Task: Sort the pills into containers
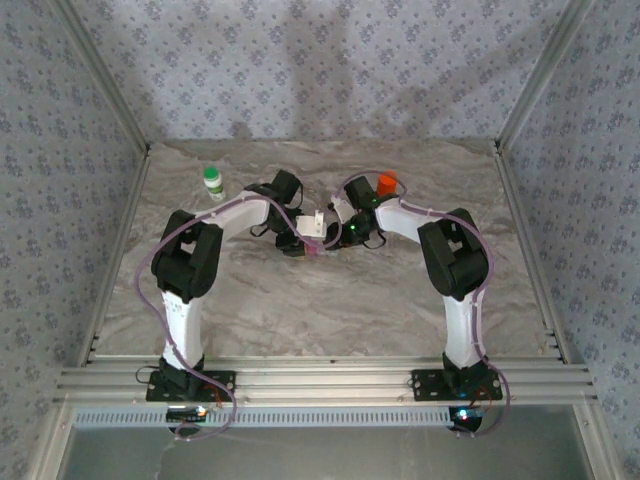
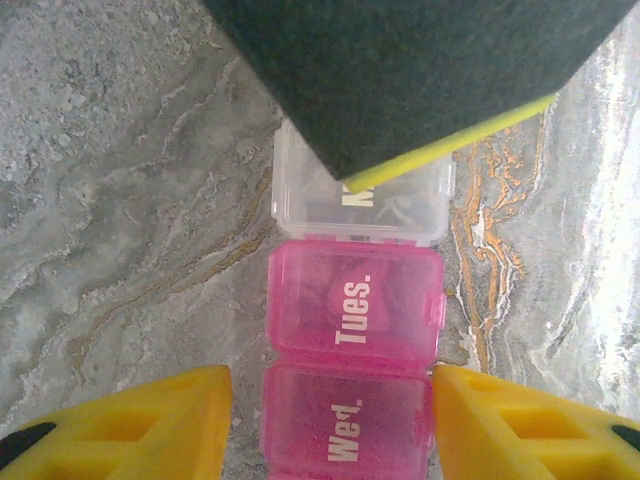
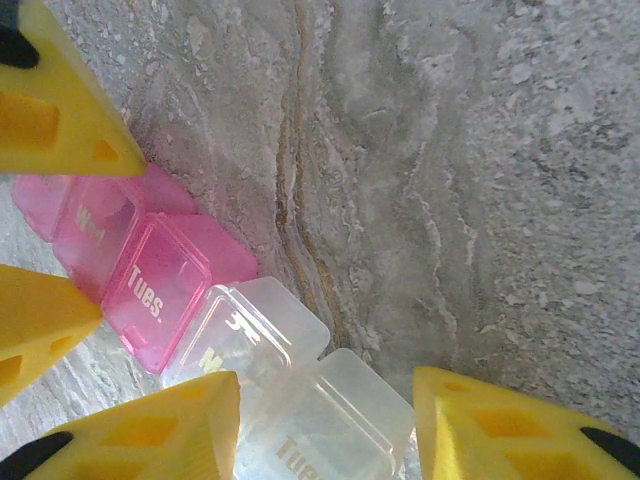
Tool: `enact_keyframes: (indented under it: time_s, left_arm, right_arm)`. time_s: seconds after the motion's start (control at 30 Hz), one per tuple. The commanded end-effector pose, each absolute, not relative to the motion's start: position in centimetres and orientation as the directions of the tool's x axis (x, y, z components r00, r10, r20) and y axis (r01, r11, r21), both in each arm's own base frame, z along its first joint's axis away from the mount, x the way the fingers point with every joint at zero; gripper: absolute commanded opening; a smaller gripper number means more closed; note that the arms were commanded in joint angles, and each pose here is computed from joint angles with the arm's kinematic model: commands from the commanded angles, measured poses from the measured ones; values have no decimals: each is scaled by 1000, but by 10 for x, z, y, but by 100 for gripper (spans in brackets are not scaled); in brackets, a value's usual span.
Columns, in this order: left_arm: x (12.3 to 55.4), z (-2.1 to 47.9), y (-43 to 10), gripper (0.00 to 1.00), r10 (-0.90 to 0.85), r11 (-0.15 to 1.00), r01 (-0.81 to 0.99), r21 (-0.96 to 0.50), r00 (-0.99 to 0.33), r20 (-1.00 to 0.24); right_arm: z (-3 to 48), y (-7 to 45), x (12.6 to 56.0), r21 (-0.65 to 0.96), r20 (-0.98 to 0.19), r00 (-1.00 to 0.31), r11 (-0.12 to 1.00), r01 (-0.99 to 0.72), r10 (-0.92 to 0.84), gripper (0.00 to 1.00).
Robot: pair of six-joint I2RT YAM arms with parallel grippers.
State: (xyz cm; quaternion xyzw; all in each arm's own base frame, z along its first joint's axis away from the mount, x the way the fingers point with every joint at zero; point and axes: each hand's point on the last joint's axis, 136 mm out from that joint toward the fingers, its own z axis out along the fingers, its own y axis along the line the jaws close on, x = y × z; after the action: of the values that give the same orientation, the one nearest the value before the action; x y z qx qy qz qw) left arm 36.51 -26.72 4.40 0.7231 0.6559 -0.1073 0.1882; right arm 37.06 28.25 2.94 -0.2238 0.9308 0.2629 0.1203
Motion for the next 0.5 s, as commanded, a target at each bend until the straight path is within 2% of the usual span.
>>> enact_keyframes:
  time_s: [0.0,0.13,0.17,0.23,0.47]
  left_arm:
    - [361,44,-266,57,910,-92,988,124,134,-393]
    - [359,42,-264,54,914,-105,988,113,141,-380]
    - [360,42,-265,47,913,-110,987,115,146,-381]
    - [354,41,-261,43,922,-112,991,79,133,-363]
    - [351,45,-254,36,940,-105,994,-12,95,-327]
  right_arm:
    - [-40,249,320,359,-83,-904,834,-419,-419,48]
    - [-41,249,320,359,-81,-904,834,-419,-419,48]
    - [-41,249,320,358,-80,-904,834,-419,-419,48]
    - [-41,249,320,355,-80,-904,835,-420,-420,48]
    - [-44,245,320,319,-74,-898,843,-433,-434,48]
